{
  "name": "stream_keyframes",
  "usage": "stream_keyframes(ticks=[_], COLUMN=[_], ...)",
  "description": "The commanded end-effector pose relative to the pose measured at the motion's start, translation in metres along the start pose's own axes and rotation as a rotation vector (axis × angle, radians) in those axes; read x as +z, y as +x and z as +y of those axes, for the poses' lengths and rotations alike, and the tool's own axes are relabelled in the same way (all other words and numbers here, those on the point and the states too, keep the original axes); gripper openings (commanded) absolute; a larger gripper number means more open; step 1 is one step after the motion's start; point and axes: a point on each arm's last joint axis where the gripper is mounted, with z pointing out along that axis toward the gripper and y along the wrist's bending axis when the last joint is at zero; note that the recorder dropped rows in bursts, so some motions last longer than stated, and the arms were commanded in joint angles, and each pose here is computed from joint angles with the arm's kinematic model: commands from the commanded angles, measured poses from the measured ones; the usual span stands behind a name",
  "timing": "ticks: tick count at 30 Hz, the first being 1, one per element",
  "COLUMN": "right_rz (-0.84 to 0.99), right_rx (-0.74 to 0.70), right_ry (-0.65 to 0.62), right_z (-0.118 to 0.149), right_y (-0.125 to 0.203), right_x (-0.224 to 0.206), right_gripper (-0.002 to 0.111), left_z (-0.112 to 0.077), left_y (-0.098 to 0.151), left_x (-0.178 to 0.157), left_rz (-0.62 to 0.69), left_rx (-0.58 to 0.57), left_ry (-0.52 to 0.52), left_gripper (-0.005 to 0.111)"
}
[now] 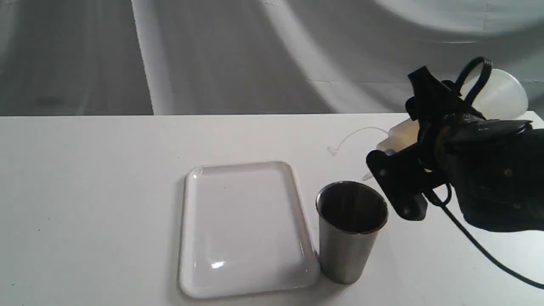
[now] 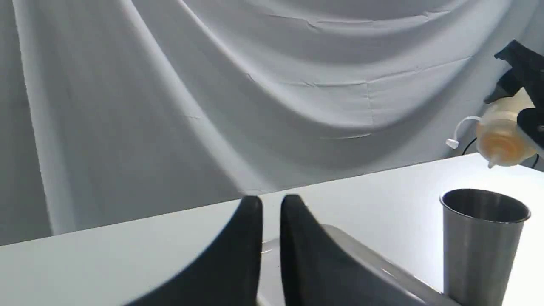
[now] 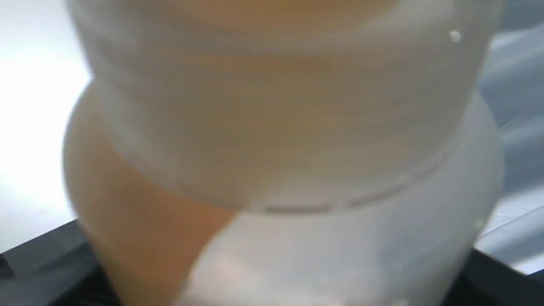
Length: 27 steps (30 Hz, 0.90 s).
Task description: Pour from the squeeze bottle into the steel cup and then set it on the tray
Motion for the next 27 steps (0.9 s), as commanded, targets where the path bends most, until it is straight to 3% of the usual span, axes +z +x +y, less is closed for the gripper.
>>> stream_keyframes(ticks=[1,27], right_rz=[0.009,0.073], right_rx=[-0.023,-0.113], right_ry=[0.036,0.103], right_z=[-0.0046,-0.0110], right_y=[-0.0005,0.0049], right_x=[-0.0038,-0.0045], right_gripper=[0.000,0.000], left_z=[0.0001,0.0001], left_y=[0.0003,0.0003], left_x=[-0.0003,-0.0003], left_rz=[-0.010,-0.010], left_rx=[0.004,0.004], left_ry=[-0.001,-0.001], left_gripper=[0.008,0.008])
